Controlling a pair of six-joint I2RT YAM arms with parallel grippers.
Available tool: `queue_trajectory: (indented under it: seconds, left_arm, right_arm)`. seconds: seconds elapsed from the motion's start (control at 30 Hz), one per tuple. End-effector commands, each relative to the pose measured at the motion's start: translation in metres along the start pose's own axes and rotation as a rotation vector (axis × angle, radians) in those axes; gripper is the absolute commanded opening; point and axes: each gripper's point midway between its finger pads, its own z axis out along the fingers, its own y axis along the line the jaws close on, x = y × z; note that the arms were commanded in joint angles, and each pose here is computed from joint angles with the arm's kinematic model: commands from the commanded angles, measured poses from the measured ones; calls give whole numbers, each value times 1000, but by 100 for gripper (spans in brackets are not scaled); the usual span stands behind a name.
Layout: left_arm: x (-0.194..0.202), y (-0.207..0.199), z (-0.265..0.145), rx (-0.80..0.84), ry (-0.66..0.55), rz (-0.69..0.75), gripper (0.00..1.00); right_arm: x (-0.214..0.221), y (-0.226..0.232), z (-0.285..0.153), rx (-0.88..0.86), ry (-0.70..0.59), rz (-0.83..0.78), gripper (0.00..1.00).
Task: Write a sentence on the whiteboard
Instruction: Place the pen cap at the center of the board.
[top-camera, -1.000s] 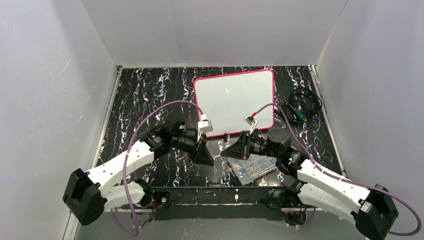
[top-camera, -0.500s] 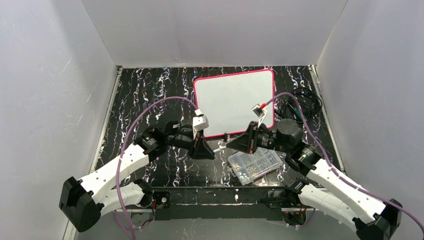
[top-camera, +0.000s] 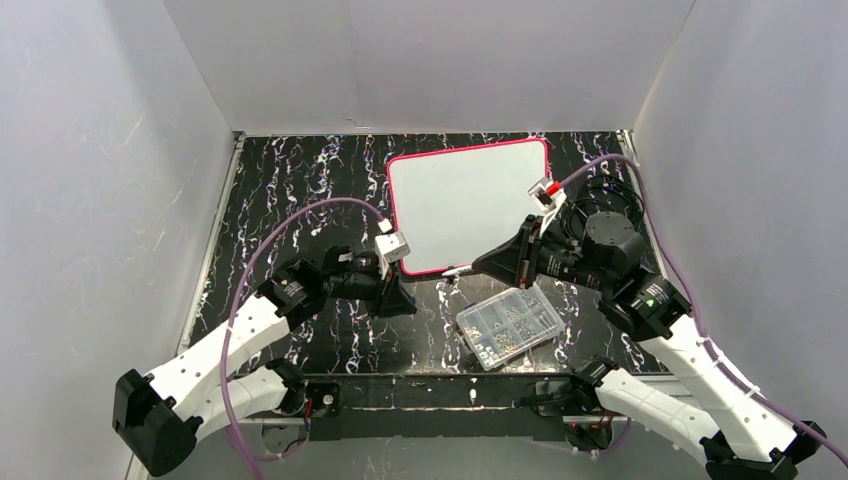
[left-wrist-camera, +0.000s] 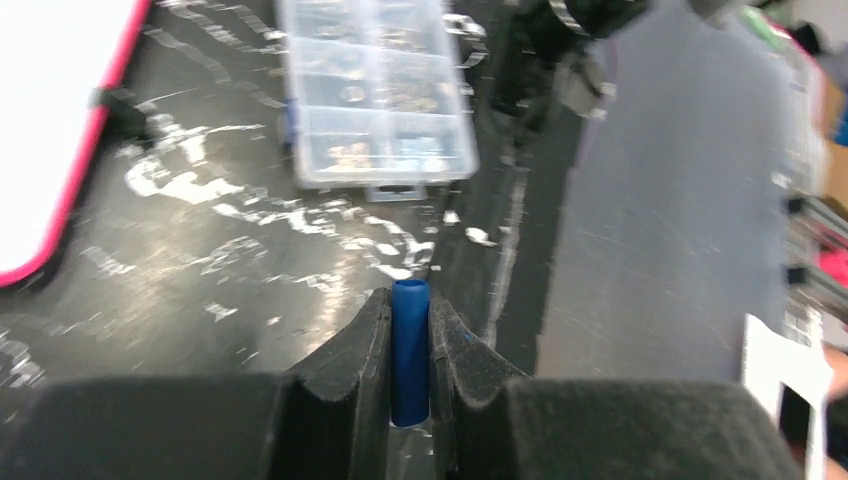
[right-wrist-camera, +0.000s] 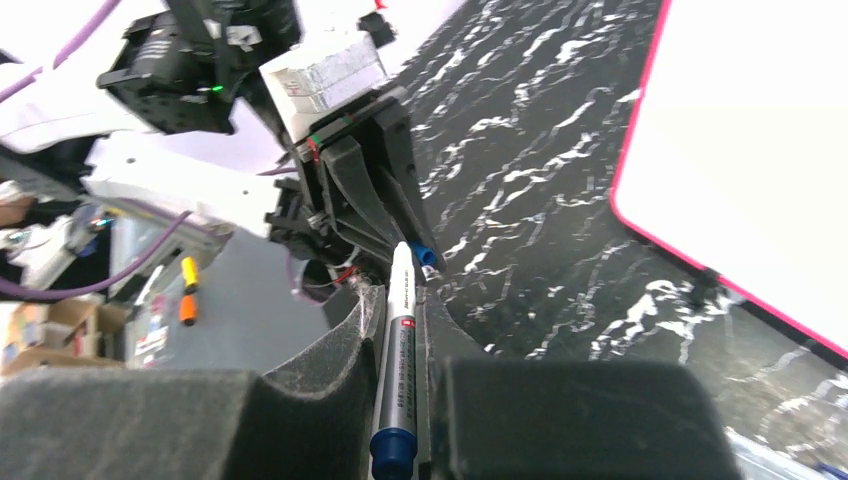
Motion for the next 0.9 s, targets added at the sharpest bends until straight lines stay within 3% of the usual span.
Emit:
queue_trajectory:
  seconds: [0.0, 0.1, 0.2, 0.37, 0.5, 0.67, 0.87]
  left_arm:
    - [9, 59, -24, -388, 6, -52, 0]
    - [23, 99, -42, -609, 47, -154, 0]
    - [42, 127, -53, -717, 114, -294, 0]
    - [66, 158, -63, -808, 160, -509, 0]
    - [83, 170, -61, -813, 217, -595, 0]
    - [105, 176, -52, -765, 314, -695, 13]
    - [112, 183, -52, -757, 317, -746, 34]
  right_arm:
    - [-8, -32, -15, 205, -31, -93, 1]
    - [-10, -47, -13, 259, -61, -122, 1]
    - [-11, -58, -7, 281, -100, -134, 1]
    - [-10, -74, 1, 316, -144, -135, 1]
    - [-4, -97, 0, 405, -155, -127, 1]
    - [1, -108, -1, 441, -183, -129, 1]
    - [1, -113, -2, 449, -224, -139, 1]
